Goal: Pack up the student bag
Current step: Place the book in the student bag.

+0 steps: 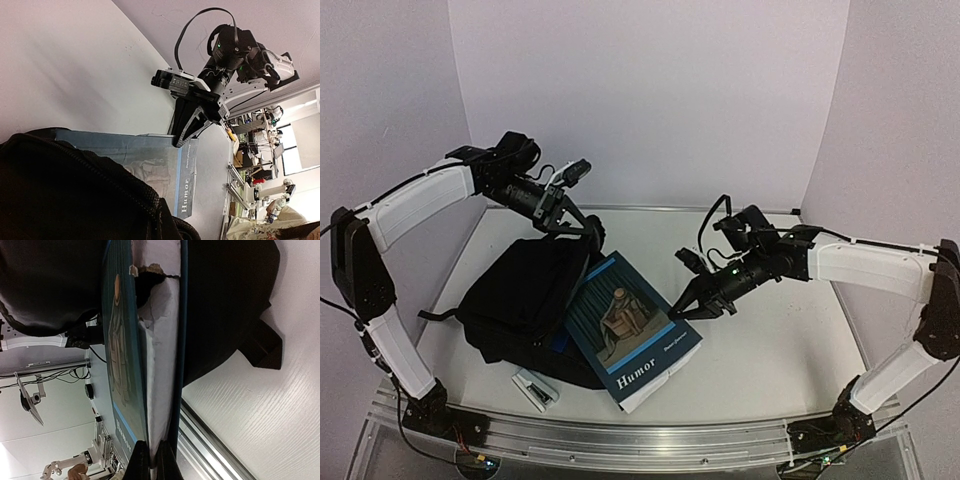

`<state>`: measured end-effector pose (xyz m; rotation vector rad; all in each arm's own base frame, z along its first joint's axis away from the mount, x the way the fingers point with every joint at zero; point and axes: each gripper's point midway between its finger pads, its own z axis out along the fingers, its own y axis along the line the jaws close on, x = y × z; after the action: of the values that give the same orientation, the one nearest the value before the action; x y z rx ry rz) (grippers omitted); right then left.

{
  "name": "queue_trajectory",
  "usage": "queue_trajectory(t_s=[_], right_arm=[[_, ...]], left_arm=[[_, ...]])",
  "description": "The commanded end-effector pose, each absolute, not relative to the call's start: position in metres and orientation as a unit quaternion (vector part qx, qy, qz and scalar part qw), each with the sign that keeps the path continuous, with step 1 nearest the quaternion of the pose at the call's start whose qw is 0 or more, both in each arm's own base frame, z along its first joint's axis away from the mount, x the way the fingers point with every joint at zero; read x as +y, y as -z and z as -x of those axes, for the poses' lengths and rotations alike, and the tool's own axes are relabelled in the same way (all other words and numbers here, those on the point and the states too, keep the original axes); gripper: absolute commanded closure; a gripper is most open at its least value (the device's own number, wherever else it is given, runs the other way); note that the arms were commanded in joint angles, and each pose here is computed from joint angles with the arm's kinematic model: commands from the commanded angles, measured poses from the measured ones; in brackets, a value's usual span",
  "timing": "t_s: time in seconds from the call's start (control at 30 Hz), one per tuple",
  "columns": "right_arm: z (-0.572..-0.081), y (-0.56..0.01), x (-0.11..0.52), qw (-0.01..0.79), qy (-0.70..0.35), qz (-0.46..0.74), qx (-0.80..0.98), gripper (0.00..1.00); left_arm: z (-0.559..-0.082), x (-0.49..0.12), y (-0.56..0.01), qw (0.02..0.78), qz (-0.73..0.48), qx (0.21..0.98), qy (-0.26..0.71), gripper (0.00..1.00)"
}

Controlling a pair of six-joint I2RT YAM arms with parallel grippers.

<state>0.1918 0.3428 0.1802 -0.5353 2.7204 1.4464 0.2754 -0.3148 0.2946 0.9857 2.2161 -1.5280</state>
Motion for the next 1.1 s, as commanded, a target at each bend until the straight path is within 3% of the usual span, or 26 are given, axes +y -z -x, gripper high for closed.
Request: queue_trajectory(t_s=[0.0, 0.63, 1.07], right_arm=[[-0.194, -0.194, 0.365, 0.014, -0.491, 0.215, 0.844, 1.0], [-0.226, -0.216, 0.421, 0.016, -0.57, 0.241, 0.785, 1.0], [-0.29, -0.176, 0.462, 0.071, -0.536, 0.214, 0.814, 1.0]], left_arm=[[-0.257, -0.333, -0.332, 0.156, -0.402, 0.706, 0.562, 1.0], [-0.243, -0.334, -0.342, 0.158, -0.426, 0.692, 0.562, 1.0], [-0.24, -0.338, -0.341, 0.146, -0.426, 0.685, 0.572, 1.0]])
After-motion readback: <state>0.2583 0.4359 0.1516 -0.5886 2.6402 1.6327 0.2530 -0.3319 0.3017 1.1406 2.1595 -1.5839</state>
